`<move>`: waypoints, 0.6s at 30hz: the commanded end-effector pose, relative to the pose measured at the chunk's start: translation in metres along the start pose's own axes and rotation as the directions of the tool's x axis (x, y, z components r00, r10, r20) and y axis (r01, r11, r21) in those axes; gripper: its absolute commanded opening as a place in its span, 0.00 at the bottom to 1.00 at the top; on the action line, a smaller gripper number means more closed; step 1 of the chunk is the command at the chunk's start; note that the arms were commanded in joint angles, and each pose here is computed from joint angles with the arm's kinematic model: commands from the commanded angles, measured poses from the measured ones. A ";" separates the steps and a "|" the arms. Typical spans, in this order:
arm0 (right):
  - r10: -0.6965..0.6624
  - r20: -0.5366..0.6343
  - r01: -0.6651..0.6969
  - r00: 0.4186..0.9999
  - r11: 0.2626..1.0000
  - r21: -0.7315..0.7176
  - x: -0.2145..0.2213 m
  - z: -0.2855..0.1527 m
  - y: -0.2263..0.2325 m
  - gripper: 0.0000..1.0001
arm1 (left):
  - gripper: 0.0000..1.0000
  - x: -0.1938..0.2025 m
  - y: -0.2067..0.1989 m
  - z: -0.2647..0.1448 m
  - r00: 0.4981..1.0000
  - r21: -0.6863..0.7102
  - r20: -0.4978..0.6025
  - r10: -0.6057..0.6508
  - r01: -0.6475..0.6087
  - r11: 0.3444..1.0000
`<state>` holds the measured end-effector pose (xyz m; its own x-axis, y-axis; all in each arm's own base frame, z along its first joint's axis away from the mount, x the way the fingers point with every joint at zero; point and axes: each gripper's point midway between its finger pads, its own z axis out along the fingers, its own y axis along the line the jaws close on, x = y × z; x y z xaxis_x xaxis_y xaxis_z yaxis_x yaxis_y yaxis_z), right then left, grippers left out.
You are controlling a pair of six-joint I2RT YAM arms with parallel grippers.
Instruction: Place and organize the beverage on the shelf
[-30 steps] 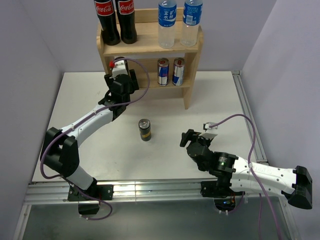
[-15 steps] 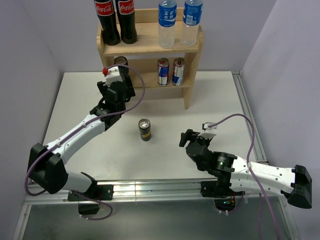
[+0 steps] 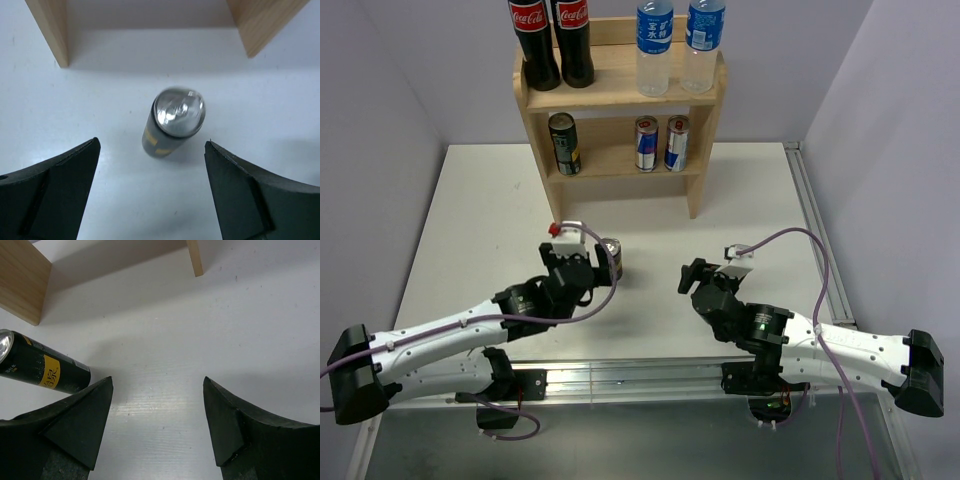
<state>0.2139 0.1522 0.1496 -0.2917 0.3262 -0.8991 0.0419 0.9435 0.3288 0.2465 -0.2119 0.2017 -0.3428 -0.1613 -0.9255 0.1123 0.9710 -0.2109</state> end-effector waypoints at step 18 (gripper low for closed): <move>0.021 0.026 -0.021 0.999 0.999 0.027 -0.002 0.005 -0.001 0.80 | 0.92 0.090 -0.045 0.068 0.996 0.045 0.051 0.069 -0.072 0.996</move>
<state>0.2144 0.1537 0.1410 -0.3073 0.2941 -0.9050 0.0469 0.9546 0.2942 0.2522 -0.2585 0.0714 -0.3842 0.0032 -0.9232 0.1855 0.9799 -0.0738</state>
